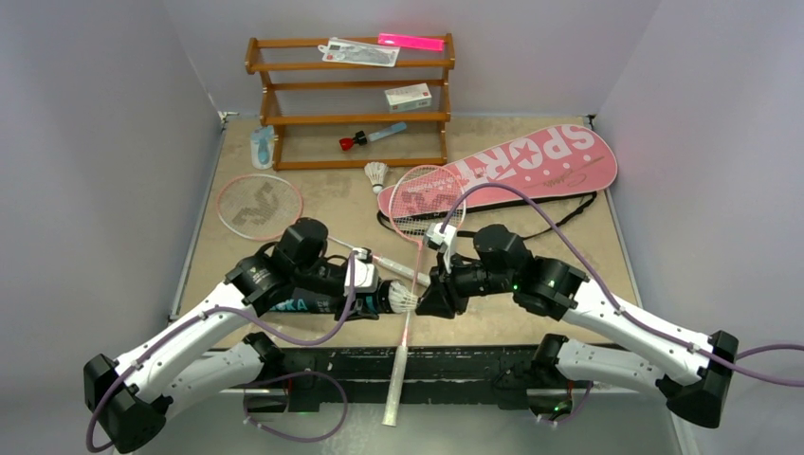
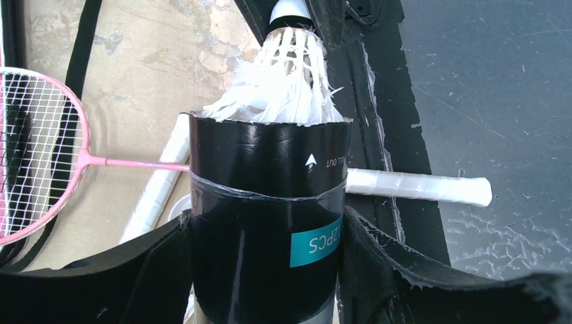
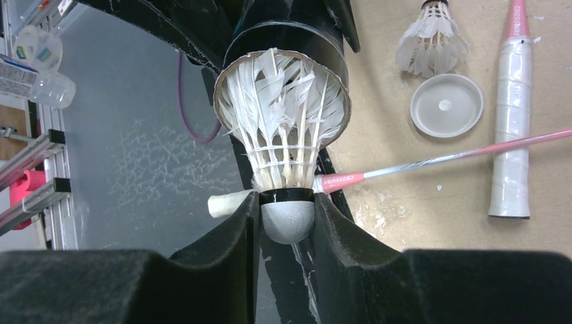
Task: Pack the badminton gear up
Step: Place the shuttlecock at the shuttle tube.
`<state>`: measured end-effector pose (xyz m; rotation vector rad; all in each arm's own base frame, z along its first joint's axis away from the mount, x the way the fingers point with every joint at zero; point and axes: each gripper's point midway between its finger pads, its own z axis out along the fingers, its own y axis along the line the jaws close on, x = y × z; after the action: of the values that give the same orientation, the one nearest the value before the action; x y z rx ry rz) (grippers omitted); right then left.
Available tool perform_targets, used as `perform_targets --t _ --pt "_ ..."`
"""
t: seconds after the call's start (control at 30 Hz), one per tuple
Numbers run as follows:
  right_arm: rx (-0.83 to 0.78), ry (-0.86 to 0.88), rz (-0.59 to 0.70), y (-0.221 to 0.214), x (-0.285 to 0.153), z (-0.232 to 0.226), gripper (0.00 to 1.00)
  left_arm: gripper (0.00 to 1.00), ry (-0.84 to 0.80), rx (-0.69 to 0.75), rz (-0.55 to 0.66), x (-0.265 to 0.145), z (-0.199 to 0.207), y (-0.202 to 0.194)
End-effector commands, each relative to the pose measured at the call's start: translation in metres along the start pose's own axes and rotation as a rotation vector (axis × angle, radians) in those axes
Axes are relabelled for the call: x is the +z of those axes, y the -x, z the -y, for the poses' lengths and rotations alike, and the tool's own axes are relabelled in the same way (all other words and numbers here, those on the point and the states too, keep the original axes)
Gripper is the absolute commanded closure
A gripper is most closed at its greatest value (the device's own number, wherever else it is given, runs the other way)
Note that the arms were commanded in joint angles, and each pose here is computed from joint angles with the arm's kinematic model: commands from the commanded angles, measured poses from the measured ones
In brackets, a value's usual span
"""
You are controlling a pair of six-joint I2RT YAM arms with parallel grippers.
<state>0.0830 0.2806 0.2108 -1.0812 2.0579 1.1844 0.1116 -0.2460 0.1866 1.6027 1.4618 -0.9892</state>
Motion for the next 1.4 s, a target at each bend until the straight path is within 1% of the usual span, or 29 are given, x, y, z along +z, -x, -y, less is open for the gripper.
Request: perform_targets --t 0.0,0.2,0.33,0.63,1.0,1.37 --pt "-0.057 0.063 0.021 0.010 -0.009 -0.016 1.00 0.62 0.033 0.065 0.096 -0.008 -0.009 0.033" --pt "-0.073 0.068 0.024 0.008 -0.012 -0.017 1.00 0.62 0.034 0.070 0.112 -0.010 -0.009 0.035" --pt "-0.094 0.079 0.018 0.009 -0.014 -0.020 1.00 0.61 -0.002 0.077 0.122 -0.009 -0.003 0.035" --pt "-0.118 0.104 -0.081 0.003 -0.014 -0.023 1.00 0.61 -0.050 0.040 0.090 -0.003 -0.002 0.028" --pt "-0.132 0.058 -0.149 0.002 -0.022 -0.019 1.00 0.61 -0.062 0.019 0.067 0.000 -0.003 0.021" --pt "-0.122 0.053 -0.213 -0.001 -0.018 -0.015 1.00 0.60 -0.102 0.003 0.053 0.004 0.001 0.016"
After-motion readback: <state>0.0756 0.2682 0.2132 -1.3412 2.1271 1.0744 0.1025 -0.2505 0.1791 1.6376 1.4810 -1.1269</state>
